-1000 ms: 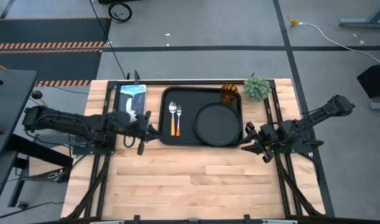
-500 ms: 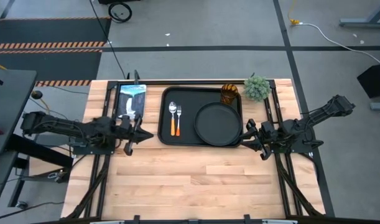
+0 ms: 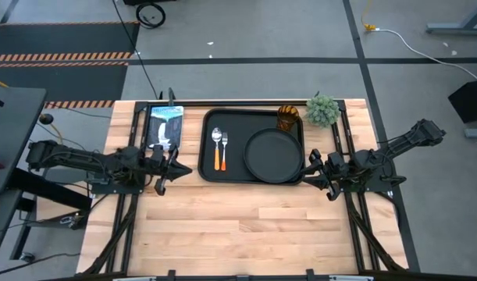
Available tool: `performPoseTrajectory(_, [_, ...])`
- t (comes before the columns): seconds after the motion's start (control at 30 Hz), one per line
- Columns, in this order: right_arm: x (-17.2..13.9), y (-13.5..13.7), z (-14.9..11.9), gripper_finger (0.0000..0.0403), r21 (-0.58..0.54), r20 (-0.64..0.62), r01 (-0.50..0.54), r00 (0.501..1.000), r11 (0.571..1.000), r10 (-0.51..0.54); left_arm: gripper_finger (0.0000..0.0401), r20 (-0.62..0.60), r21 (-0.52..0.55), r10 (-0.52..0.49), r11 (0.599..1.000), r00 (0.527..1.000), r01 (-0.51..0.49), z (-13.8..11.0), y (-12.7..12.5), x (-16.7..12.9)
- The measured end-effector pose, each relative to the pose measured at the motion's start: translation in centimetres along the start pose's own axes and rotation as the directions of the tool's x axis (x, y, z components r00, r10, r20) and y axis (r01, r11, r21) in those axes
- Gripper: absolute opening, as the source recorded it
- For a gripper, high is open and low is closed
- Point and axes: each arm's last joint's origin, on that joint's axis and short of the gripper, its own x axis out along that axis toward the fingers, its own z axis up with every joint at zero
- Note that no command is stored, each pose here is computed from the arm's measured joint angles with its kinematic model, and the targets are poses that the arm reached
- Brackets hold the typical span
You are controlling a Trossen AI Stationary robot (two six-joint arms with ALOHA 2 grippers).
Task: Pick and place plate/cup/fork/spoon on tray
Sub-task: Return to Home Position
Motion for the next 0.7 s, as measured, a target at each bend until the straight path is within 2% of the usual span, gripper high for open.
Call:
performPoseTrajectory(0.13, [0.0, 0.0, 0.0, 0.0132, 0.0, 0.0, 0.0, 1.0, 1.0, 0.0, 0.002, -0.012, 0.076, 0.011, 0.997, 1.0, -0.01, -0.1, 0.1, 0.0])
performPoseTrajectory(0.27, [0.0, 0.0, 0.0, 0.0132, 0.0, 0.0, 0.0, 1.0, 1.0, 0.0, 0.0022, -0.144, 0.103, 0.046, 0.994, 0.989, -0.031, -1.3, 0.4, -0.2])
performPoseTrajectory(0.43, [0.0, 0.0, 0.0, 0.0132, 0.0, 0.0, 0.0, 1.0, 1.0, 0.0, 0.0023, -0.249, 0.097, 0.075, 0.994, 0.966, -0.052, -2.2, 0.7, -0.7])
performPoseTrajectory(0.7, [0.0, 0.0, 0.0, 0.0132, 0.0, 0.0, 0.0, 1.0, 1.0, 0.0, 0.0023, -0.266, 0.097, 0.079, 0.994, 0.961, -0.054, -2.0, 0.5, -2.5])
